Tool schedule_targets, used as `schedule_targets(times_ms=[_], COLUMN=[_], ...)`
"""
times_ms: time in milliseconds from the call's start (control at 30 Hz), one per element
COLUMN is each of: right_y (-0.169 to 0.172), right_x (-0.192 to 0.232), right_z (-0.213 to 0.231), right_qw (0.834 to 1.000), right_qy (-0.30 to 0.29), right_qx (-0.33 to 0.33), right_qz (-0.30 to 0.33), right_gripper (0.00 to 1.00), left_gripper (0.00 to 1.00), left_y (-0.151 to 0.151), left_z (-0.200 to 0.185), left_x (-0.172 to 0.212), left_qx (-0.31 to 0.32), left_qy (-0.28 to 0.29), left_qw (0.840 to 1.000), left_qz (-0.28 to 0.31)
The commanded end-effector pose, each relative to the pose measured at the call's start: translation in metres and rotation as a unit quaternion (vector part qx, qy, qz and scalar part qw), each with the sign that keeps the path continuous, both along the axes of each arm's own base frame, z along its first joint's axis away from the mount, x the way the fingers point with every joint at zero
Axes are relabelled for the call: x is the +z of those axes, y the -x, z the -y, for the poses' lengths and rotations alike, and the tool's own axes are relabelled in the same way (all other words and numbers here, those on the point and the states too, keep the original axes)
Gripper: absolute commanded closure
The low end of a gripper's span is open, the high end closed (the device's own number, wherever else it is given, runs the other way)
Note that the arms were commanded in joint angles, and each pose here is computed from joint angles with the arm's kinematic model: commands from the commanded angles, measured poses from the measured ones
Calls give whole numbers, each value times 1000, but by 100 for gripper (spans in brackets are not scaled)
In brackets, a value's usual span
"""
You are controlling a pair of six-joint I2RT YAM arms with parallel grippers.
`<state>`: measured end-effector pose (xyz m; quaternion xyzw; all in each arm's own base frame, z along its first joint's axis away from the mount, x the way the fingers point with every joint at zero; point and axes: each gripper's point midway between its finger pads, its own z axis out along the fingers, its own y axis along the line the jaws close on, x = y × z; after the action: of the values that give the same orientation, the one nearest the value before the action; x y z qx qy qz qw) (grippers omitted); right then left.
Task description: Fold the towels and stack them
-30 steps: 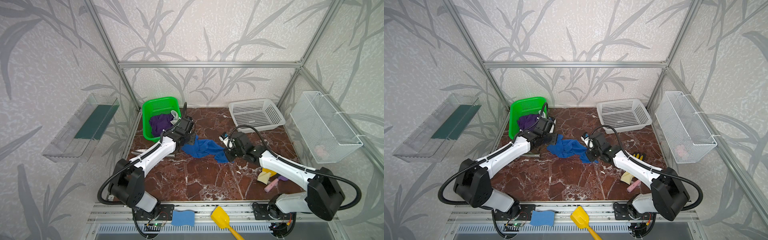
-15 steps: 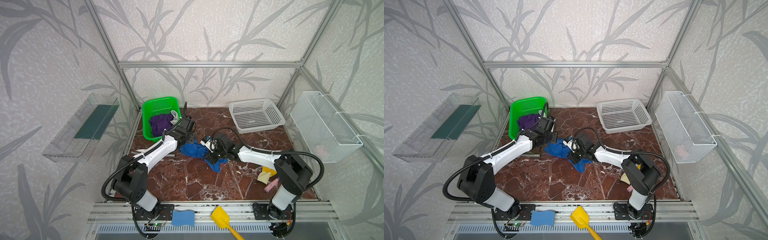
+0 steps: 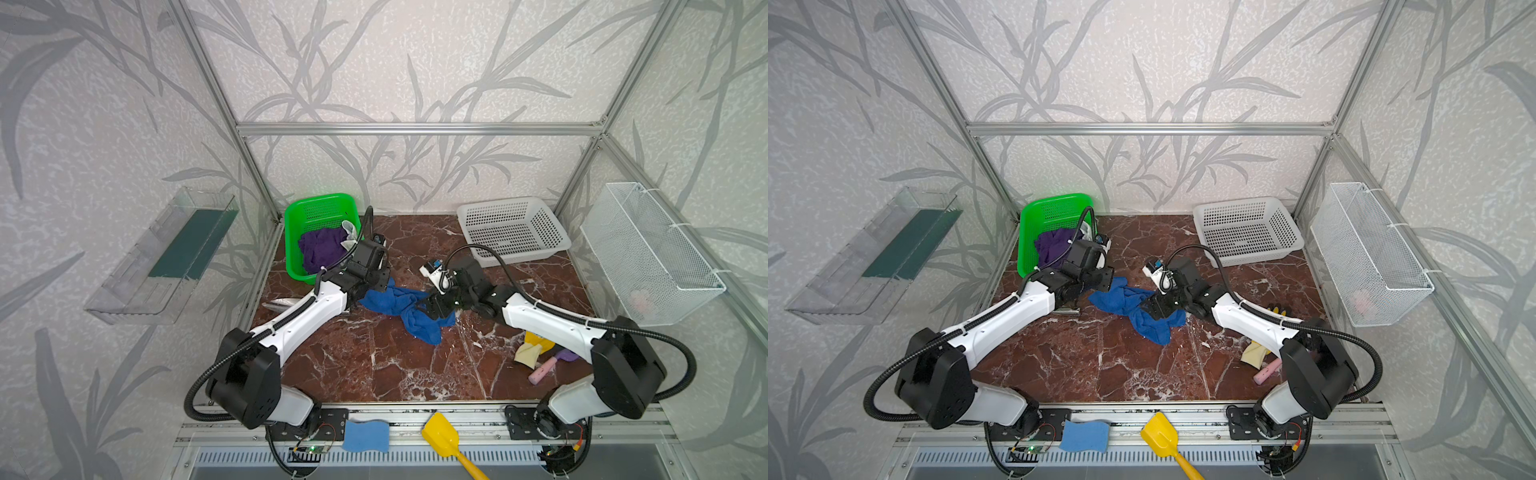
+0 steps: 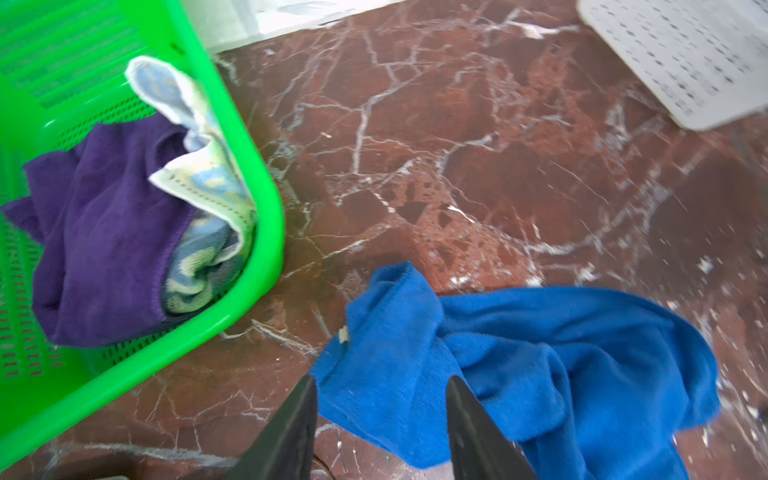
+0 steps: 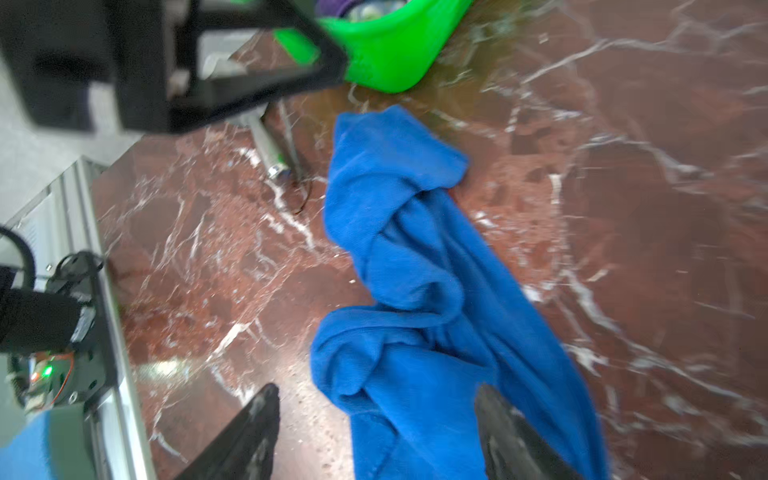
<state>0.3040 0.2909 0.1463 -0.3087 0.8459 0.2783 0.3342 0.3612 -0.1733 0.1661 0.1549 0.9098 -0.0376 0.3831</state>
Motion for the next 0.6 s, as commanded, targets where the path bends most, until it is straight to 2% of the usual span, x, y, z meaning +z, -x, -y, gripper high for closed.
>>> schedule_targets(times_ms=[0,133,300,433,567], right_y=[-7,-7,-3,0,-4], right_x=[-17,-28,-31,-29,-24], right_z=[37,55,65,70,82], right_qw=[997,994,993,994,990], right_qy=[48,81,77,67,56], right_qx=[-57,-76,-85,-85,-116], right_qz=[-8,-2,9,33,53], right_gripper=[27,27,27,27,27], left_gripper=[50,51,52,55,57], left_y=[19,43,73,93,113], left_z=[20,34,51,62,77], left_x=[11,6,-14,-37,-57], left_qx=[-78,-136,-221,-304,-402], left_qy=[-13,-60,-106,-169,-205], left_qw=[996,985,966,933,884], left_qz=[37,82,86,92,120])
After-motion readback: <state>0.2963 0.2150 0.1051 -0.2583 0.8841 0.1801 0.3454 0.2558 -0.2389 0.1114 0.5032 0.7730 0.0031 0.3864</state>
